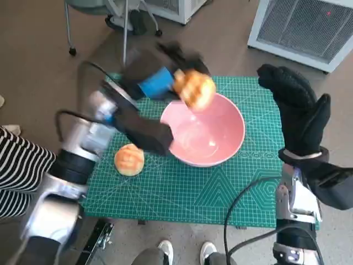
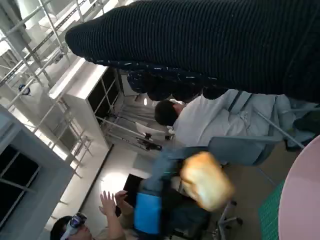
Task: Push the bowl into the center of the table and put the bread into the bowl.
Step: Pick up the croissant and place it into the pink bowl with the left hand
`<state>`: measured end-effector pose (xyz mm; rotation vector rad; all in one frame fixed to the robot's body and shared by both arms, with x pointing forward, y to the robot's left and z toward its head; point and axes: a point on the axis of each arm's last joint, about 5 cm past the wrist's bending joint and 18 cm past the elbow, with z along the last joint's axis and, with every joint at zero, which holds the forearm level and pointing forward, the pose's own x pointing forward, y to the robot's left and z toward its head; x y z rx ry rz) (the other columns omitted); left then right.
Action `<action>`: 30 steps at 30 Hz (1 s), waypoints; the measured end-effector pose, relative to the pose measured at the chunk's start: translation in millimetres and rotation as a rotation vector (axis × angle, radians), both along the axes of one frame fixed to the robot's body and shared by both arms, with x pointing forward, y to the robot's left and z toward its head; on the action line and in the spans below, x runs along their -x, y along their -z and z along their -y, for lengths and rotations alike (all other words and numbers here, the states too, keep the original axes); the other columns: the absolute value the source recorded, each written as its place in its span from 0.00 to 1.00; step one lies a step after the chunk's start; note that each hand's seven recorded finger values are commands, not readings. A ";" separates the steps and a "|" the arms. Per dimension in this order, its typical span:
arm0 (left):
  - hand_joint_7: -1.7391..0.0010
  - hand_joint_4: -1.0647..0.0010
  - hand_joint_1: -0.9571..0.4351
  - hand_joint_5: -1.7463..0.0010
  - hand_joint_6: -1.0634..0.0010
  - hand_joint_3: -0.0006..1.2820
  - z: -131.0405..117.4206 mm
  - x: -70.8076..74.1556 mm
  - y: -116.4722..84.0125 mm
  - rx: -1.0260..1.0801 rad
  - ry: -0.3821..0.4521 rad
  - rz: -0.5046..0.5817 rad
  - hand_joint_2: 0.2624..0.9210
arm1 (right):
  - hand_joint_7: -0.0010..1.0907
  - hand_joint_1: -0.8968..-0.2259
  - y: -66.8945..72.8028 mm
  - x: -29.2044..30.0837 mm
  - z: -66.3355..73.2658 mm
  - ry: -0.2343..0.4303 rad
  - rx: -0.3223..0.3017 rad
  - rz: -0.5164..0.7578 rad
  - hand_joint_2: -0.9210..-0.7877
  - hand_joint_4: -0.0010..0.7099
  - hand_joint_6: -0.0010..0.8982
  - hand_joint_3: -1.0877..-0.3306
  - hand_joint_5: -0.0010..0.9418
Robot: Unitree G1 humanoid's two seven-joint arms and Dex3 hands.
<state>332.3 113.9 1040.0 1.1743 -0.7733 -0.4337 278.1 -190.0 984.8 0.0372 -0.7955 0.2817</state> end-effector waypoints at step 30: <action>0.98 0.84 0.30 1.00 0.74 0.01 21.6 0.7 34.6 -0.227 0.053 -0.257 0.84 | 0.32 0.25 2.1 4.8 2.2 0.029 -0.010 0.008 0.00 0.25 0.12 0.53 0.00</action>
